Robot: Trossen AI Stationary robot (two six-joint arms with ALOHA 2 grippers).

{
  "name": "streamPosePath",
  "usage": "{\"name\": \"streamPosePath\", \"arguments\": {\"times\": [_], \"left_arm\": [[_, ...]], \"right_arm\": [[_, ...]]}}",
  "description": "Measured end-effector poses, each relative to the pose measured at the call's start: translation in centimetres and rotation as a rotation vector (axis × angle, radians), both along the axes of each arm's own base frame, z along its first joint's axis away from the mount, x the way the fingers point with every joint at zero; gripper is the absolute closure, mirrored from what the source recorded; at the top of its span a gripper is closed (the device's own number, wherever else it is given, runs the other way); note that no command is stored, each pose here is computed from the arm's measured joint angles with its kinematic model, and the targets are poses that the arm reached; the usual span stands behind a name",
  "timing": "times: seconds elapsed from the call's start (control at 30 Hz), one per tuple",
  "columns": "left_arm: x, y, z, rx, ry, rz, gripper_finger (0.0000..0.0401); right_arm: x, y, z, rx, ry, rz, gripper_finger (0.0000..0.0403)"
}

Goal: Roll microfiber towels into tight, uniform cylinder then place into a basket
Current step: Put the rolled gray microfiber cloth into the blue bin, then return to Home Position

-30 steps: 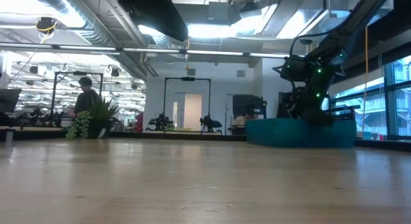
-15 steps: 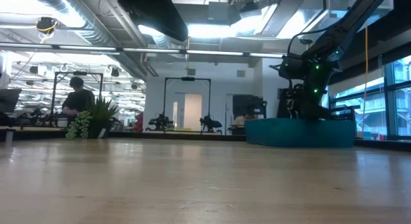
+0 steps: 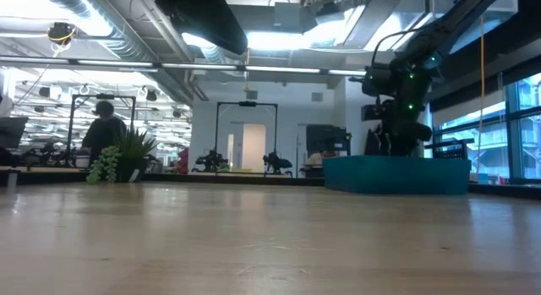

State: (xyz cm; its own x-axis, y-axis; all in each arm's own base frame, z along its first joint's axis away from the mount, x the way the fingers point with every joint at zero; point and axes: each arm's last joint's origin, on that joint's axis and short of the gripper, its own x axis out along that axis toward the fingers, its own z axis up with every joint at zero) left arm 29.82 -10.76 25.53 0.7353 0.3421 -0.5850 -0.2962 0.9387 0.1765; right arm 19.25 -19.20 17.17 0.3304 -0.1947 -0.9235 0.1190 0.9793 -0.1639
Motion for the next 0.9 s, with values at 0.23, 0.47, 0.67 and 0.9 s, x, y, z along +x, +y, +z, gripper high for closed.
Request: {"name": "streamPosePath", "arguments": {"times": [0.23, 0.47, 0.67, 0.9], "left_arm": [[0.0, 0.0, 0.0, 0.000, 0.001, 0.000, 0.0293], [0.0, 0.0, -0.1, -0.012, 0.010, -0.014, 0.0293], [0.0, 0.3, -0.1, -0.011, 0.020, -0.006, 0.0294], [-0.5, 2.1, 1.8, 0.043, -0.015, -0.007, 0.0332]], "right_arm": [[-0.1, 0.1, 0.8, 0.040, 0.038, -0.002, 0.0171], [0.0, 0.1, 0.8, 0.069, 0.019, -0.089, 0.0171], [1.1, 0.7, 1.1, 0.217, -0.150, -0.113, 0.0171], [3.4, 2.7, 4.1, 0.064, -0.224, -0.022, 0.0210]]}}
